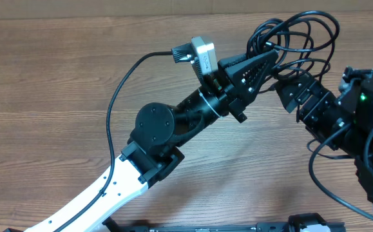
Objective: Untangle cables
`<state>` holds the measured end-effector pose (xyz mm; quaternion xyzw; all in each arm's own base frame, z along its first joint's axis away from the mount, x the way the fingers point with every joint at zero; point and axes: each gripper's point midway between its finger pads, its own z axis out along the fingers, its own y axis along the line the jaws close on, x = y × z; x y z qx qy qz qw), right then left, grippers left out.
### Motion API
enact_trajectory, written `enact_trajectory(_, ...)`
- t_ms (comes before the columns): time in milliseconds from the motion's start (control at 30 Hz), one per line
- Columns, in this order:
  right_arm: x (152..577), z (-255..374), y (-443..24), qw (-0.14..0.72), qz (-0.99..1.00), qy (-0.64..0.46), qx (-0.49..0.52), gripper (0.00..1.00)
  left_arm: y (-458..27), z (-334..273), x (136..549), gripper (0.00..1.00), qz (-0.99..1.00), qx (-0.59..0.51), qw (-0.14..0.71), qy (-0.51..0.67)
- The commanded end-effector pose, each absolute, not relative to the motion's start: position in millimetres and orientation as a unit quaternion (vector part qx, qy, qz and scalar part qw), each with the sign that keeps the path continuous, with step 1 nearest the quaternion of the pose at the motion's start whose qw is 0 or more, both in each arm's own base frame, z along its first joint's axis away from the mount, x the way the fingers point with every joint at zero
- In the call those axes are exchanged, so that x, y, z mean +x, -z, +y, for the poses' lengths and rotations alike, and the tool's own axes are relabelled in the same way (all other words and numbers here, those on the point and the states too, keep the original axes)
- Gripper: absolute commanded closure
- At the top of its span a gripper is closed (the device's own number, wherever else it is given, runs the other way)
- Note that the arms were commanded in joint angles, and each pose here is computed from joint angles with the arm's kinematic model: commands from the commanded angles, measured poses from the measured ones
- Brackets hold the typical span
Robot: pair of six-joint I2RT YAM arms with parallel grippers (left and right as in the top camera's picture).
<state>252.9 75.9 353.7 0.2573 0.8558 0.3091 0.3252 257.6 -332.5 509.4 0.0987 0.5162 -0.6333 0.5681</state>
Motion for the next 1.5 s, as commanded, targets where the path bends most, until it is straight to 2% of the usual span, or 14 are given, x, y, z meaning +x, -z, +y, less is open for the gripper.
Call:
enact_trajectory(0, 248.1, 68.5, -363.7, 0.351, 0.845, -0.303, 0.266, 0.02, -528.9, -323.4, 250.1, 0.96, 0.500, 0.098, 0.584, 0.632)
enact_trajectory(600, 256.9, 47.2, -360.9, 0.379, 0.838, -0.255, 0.300, 0.01, -528.2, -332.4, 234.2, 0.96, 0.498, 0.122, 0.536, 0.671)
enact_trajectory(800, 259.1, 46.6, -350.1, 0.360, 0.847, -0.243, 0.306, 0.01, -528.3, -332.3, 234.2, 0.96, 0.497, 0.123, 0.537, 0.670)
enact_trajectory(933, 252.3, 45.8, -341.1, 0.341, 0.857, -0.233, 0.309, 0.05, -529.3, -328.1, 241.5, 0.96, 0.499, 0.103, 0.549, 0.663)
enact_trajectory(1167, 240.8, 51.0, -330.5, 0.314, 0.879, -0.226, 0.280, 0.05, -530.9, -323.2, 248.4, 0.96, 0.499, 0.082, 0.560, 0.656)
enact_trajectory(1467, 237.1, 93.0, -348.8, 0.309, 0.886, -0.313, 0.148, 0.06, -529.3, -321.1, 253.4, 0.96, 0.504, 0.070, 0.567, 0.648)
